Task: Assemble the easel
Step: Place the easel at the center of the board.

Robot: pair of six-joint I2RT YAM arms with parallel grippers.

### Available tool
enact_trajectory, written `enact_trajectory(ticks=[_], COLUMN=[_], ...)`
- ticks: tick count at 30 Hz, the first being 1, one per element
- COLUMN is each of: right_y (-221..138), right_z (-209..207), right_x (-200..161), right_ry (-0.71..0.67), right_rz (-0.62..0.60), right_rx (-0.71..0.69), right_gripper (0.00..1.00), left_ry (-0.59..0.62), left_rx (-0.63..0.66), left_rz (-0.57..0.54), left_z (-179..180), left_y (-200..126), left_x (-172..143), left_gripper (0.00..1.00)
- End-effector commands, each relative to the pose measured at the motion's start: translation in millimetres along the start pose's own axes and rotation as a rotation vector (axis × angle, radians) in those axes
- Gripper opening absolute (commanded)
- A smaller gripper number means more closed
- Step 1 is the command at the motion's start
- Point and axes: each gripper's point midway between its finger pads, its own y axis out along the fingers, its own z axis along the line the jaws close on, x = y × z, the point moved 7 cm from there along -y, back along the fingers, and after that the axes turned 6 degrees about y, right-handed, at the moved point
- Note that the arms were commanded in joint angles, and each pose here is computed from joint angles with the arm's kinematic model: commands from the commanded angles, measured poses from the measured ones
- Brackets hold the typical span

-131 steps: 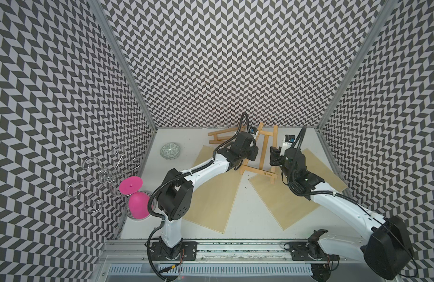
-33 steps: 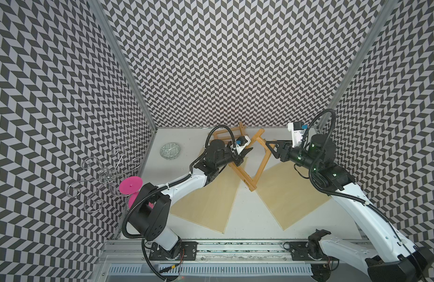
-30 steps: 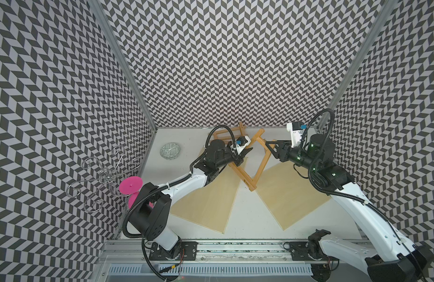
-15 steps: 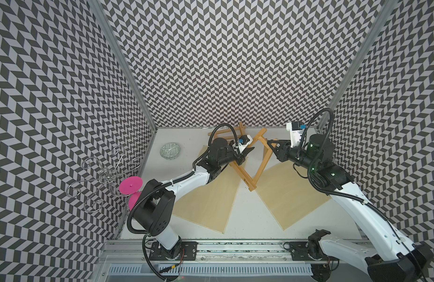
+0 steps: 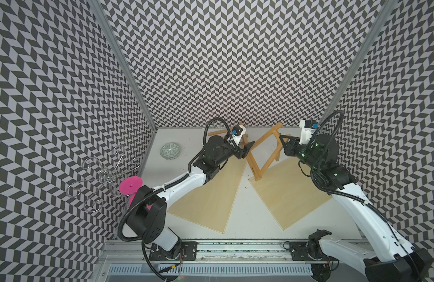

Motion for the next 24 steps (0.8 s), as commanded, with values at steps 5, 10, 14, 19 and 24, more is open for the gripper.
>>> enact_trajectory(ticks=[5,10,14,19,24], right_y=[30.0,67.2,94.5,120.9,143.6], right_z=[-24.7,-53.1,-71.4,-86.0,-94.8], right_x=[43.0,44.5,48.7,56.1,56.5], right_ry=[-0.013,-0.029,-0.073,-0.097,-0.111], right_rz=[-0.258,-0.254,-0.248,-0.248,-0.233], right_rx=[-0.083,-0.179,-0.235,-0.255,-0.253], right_gripper=[0.0,0.0,0.0,0.0,0.0], left_ry=[-0.197,-0.281,-0.3,-0.3,-0.296], left_rx=[0.062,0.057,0.052,0.032,0.026], left_rz=[0.043,0.073,0.073,0.07,0.083], left_z=[-6.2,-8.9,-11.9,-15.2,-15.4], left_y=[-18.0,-16.1,-16.5,-12.9,-5.4], left_x=[-6.8,-14.5,-20.0,-23.5,-28.1], left_gripper=[0.91,1.0,1.0,1.0,1.0])
